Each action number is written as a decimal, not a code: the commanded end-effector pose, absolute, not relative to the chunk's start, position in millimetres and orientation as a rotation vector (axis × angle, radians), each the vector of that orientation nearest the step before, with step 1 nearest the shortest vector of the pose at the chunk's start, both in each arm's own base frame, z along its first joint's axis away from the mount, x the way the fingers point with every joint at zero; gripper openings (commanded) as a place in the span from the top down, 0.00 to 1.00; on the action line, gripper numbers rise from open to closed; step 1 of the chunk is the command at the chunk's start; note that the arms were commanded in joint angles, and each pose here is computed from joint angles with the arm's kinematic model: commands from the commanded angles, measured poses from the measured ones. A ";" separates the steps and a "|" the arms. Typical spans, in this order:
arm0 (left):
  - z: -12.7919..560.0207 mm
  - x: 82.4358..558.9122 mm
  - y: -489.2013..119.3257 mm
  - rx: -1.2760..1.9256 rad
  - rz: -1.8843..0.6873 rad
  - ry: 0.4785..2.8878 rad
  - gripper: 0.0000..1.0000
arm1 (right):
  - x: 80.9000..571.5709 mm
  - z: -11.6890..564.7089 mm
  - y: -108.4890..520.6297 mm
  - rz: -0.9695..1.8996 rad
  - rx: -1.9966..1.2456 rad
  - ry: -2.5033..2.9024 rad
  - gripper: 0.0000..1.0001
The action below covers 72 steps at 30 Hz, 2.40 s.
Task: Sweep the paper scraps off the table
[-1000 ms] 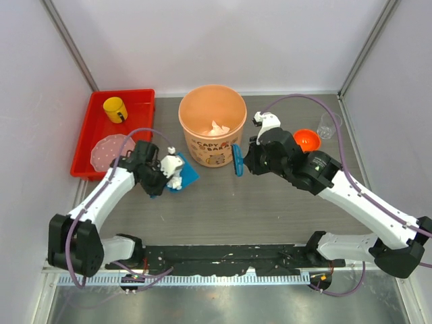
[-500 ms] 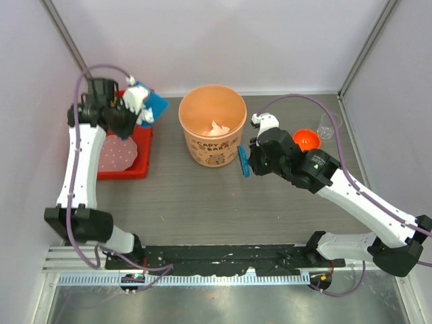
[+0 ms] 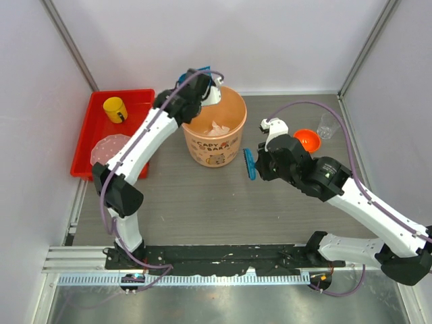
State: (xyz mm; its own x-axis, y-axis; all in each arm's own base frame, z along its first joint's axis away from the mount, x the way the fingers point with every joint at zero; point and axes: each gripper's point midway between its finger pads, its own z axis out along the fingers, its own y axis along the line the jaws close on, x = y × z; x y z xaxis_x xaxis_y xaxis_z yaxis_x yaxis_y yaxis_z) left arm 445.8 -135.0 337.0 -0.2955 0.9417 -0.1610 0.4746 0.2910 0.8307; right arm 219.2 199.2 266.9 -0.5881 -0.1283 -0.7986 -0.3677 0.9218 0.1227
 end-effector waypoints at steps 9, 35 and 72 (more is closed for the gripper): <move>458.9 421.6 -146.8 1.110 1.717 1.163 1.00 | 223.9 273.9 205.4 0.384 -0.329 2.155 0.99; 130.9 134.0 -33.1 1.212 -0.287 2.703 1.00 | 188.1 341.8 284.2 0.756 -0.879 1.729 0.99; 191.9 198.4 -22.7 0.924 0.114 2.586 0.00 | 161.3 244.8 355.4 0.094 -1.307 1.457 0.99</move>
